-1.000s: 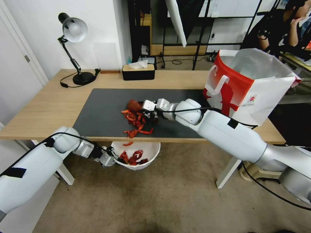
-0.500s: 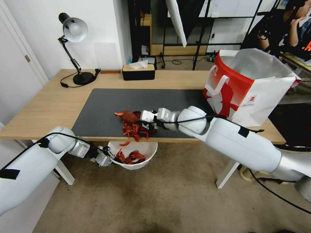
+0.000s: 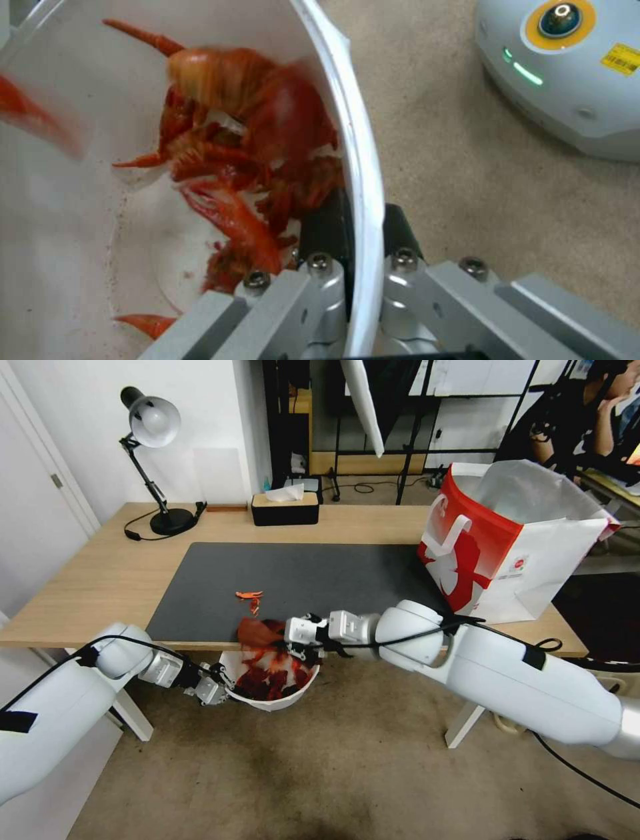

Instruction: Sweep shrimp from table into container with towel, then put container into takeout bag.

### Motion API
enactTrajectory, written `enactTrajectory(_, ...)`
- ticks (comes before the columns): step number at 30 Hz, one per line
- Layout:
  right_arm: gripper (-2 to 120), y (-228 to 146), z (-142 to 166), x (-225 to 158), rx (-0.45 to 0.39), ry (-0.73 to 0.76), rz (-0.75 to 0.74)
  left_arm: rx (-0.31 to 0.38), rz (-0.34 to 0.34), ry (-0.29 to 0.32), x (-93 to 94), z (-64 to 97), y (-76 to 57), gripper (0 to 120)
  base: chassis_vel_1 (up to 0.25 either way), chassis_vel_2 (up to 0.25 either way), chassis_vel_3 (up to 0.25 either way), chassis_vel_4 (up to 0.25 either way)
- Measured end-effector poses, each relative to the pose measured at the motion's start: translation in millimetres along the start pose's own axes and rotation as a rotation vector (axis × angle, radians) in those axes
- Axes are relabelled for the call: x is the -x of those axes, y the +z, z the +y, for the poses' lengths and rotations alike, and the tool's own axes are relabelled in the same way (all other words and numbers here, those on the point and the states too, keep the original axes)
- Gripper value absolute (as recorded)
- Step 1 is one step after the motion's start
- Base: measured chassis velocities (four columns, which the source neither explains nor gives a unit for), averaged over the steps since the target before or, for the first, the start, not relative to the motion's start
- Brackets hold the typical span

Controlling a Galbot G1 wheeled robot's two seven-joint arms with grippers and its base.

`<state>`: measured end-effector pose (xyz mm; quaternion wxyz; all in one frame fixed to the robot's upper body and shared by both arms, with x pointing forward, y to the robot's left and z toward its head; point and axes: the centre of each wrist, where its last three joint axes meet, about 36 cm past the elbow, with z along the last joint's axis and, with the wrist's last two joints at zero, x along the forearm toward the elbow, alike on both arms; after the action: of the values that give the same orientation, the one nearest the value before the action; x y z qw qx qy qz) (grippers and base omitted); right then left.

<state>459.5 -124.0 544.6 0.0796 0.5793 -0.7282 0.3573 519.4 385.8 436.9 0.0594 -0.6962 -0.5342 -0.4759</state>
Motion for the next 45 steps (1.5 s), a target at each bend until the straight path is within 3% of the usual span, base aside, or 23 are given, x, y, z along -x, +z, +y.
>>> enactTrajectory(9,5,-1,-7,-23,0.017,0.092,-0.042,-0.009,0.004,0.011,-2.2,-7.9,-0.5,0,0.000,0.000,0.000,0.000)
enactTrajectory(13,5,-15,-39,-26,0.008,0.191,-0.085,-0.013,0.012,0.010,-7.0,-11.8,0.8,0,0.000,0.000,0.000,0.000)
enactTrajectory(16,5,-18,-80,-7,0.014,0.281,-0.076,-0.014,0.013,0.008,-11.8,-15.4,4.1,0,0.000,0.000,0.000,0.000)
enactTrajectory(19,5,-16,-99,14,0.015,0.311,-0.049,-0.019,0.015,0.003,-14.8,-17.6,9.0,0,0.000,0.000,0.000,0.000)
enactTrajectory(29,5,-13,-135,101,-0.049,0.356,0.046,-0.056,0.022,-0.018,-27.8,-25.9,35.2,0,0.000,0.000,0.000,0.000)
enactTrajectory(38,5,-30,-127,142,-0.081,0.249,0.064,-0.058,0.004,-0.025,-28.4,-28.2,36.7,0,0.000,0.000,0.000,0.000)
enactTrajectory(45,5,-28,-108,139,-0.082,0.128,0.077,-0.055,-0.004,-0.028,-27.9,-27.5,35.6,0,0.000,0.000,0.000,0.000)
